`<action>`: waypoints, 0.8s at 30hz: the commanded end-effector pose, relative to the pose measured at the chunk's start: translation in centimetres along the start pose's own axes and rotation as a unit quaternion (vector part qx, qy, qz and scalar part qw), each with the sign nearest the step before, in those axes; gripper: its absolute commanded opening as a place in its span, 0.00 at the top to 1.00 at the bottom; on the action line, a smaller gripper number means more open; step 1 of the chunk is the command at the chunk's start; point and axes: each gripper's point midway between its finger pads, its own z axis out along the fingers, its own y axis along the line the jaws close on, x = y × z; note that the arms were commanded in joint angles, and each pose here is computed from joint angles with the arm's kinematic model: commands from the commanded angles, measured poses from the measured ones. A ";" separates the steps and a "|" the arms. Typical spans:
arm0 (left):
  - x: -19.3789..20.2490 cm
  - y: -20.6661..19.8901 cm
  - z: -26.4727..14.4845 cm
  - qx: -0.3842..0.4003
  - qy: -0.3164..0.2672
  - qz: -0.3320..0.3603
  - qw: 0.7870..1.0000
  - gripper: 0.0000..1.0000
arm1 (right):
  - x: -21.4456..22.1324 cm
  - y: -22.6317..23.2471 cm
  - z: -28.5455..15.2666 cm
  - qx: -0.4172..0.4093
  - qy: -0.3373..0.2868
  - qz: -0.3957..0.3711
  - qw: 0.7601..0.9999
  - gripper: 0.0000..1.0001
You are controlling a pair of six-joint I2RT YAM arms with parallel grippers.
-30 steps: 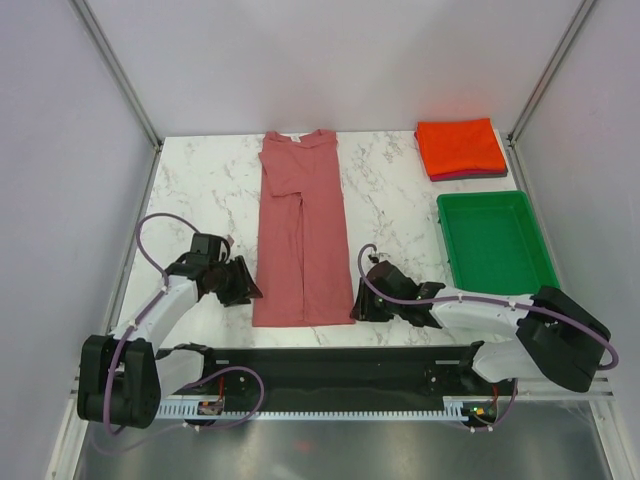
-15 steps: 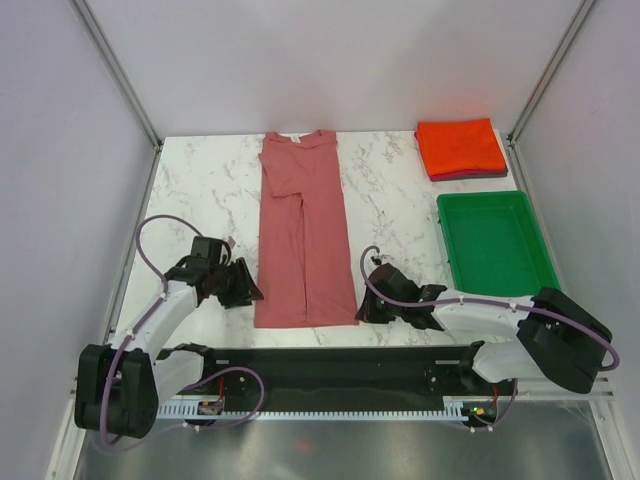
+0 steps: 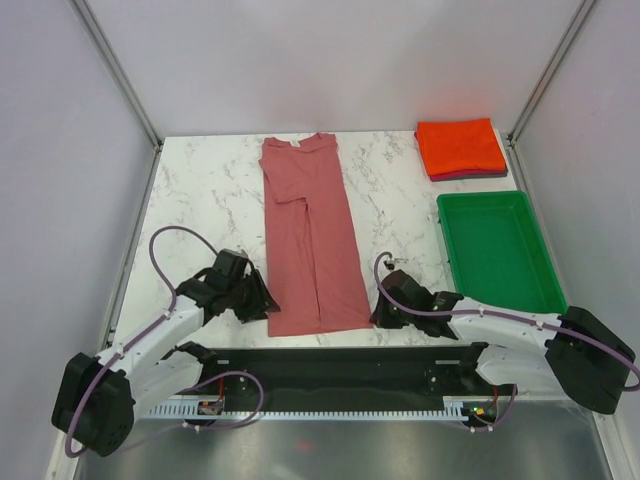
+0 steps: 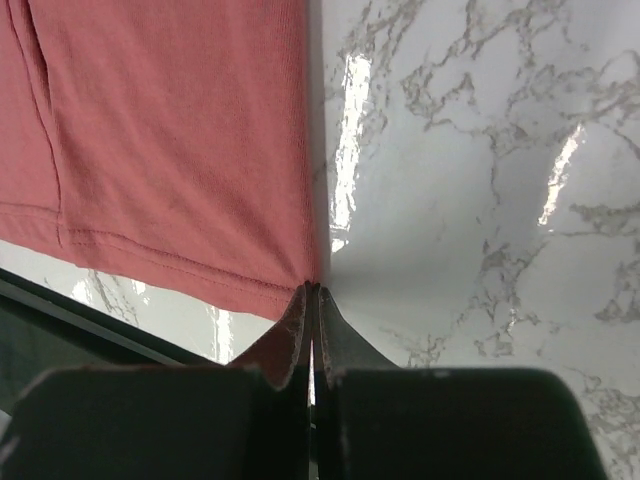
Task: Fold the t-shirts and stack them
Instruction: Fold the tshirt
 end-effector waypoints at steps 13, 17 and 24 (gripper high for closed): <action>3.1 2.9 0.7 -0.085 0.005 -0.026 0.996 0.57 | 0.7 -0.2 -1.4 -0.010 0.009 -0.004 1.000 0.76; 3.4 2.7 0.7 -0.081 0.013 -0.020 0.996 0.59 | 0.8 -0.3 -1.5 -0.008 0.011 -0.003 1.000 0.73; 3.6 2.6 0.8 -0.086 0.017 -0.009 0.996 0.69 | 0.9 -0.1 -1.7 -0.022 0.008 0.003 1.000 0.73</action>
